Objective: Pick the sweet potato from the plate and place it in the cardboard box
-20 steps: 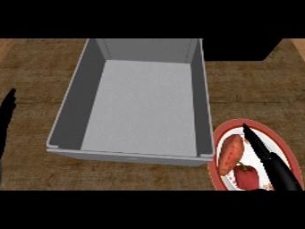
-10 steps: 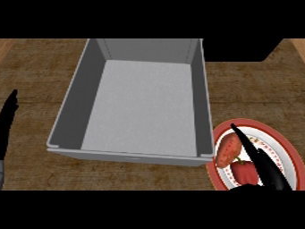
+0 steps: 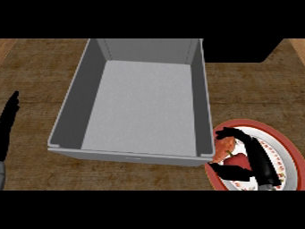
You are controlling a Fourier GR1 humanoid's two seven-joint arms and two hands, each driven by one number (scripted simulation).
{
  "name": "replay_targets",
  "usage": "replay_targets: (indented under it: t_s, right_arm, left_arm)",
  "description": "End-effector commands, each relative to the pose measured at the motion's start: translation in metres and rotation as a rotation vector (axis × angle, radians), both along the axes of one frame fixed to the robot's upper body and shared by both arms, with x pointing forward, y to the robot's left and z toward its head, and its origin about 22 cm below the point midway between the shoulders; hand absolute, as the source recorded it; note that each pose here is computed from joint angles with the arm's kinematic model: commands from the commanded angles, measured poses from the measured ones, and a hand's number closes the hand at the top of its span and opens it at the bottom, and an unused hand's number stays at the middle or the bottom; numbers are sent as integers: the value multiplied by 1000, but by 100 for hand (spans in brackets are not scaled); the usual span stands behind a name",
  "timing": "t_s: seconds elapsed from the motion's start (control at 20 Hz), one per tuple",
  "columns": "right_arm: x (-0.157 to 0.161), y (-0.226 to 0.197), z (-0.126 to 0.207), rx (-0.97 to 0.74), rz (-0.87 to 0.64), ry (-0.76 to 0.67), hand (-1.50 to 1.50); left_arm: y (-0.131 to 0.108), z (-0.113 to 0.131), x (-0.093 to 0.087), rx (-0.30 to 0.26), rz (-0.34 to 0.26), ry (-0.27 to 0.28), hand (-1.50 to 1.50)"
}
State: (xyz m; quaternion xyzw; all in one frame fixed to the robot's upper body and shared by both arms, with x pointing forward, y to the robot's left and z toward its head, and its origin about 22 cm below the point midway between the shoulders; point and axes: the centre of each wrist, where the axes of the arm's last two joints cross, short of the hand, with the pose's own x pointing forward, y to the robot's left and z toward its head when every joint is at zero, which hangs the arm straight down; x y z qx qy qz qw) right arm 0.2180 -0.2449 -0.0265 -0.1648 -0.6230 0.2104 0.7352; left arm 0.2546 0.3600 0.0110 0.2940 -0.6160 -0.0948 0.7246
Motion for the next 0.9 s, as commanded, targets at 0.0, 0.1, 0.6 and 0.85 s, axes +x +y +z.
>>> replay_targets:
  t_s: [0.0, 0.1, 0.6, 0.85]
  right_arm:
    - [8, -10, 2, -71, -84, -6, 150]
    - [19, -10, -20, -99, -91, -22, 150]
    - [100, -50, 109, -744, 632, -322, 150]
    - [157, -54, 168, -722, 677, -542, 150]
  left_arm:
    - [10, 20, 5, 14, 5, -3, 0]
    - [8, 8, 7, 3, 3, 7, 0]
    - [-21, 18, 25, 2, -105, -31, 0]
    - [-7, 16, 24, 11, -73, -34, 0]
